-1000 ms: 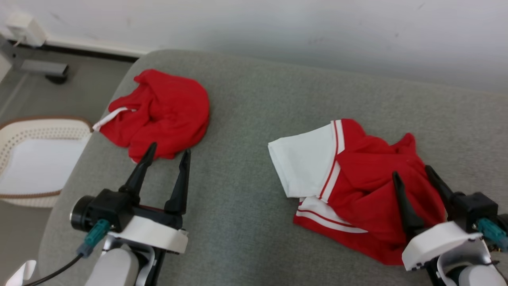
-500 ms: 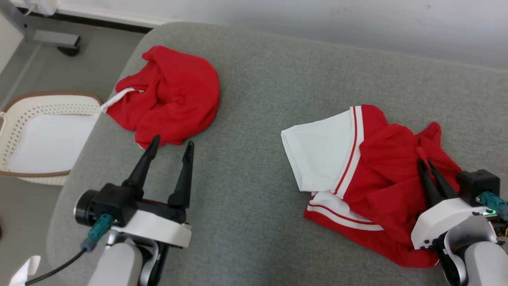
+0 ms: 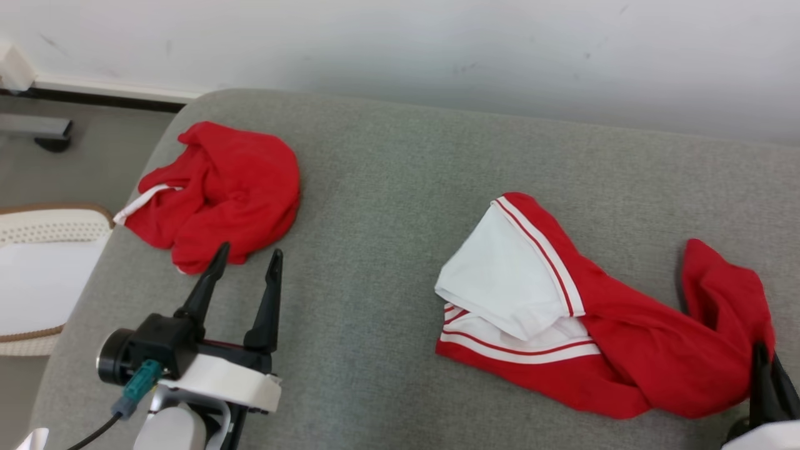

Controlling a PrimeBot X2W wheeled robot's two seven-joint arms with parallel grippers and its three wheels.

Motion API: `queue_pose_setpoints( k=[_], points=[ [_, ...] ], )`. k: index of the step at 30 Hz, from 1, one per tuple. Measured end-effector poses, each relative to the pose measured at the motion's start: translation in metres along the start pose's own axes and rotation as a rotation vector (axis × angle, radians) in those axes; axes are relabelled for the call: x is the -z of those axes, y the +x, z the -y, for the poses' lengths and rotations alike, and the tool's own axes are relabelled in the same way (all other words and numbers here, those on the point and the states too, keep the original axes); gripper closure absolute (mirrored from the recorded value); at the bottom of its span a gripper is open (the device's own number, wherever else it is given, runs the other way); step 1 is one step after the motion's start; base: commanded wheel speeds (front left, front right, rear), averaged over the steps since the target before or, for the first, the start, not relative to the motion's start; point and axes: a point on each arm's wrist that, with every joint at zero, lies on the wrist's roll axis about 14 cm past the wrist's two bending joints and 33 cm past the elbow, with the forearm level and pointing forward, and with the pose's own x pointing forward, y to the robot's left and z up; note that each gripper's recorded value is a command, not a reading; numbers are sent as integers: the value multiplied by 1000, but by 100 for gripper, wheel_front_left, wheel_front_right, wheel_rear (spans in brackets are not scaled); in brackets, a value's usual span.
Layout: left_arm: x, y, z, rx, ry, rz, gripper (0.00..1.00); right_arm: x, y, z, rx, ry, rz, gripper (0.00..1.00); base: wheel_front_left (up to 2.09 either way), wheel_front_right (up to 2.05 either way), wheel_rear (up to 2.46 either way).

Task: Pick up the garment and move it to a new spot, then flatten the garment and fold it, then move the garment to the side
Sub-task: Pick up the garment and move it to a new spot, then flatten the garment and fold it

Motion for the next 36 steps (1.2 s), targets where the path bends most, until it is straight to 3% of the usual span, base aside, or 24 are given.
queue_pose_setpoints(
  k=[1,2,6,10,15,21,36],
  points=[
    [-1,0,1,3,-2,4,0,5,-7,10,29,28,-5,55,0,0,0],
    [-2,0,2,6,-4,7,0,11,-14,18,52,50,-9,0,0,0,0],
    [-3,-3,5,9,-10,7,0,20,-29,30,91,48,3,0,0,0,0],
    [0,-9,5,6,-14,-2,0,-1,-33,23,65,-15,82,0,0,0,0],
    [0,-18,1,-9,-10,-7,0,-42,-35,-7,-24,-167,175,0,0,0,0],
    [-4,-23,-3,-20,-5,-1,0,-66,-38,-55,-146,-261,194,0,0,0,0],
    [2,-25,-4,-19,4,-17,0,-68,-46,-59,-160,-237,173,0,0,0,0]
  ],
)
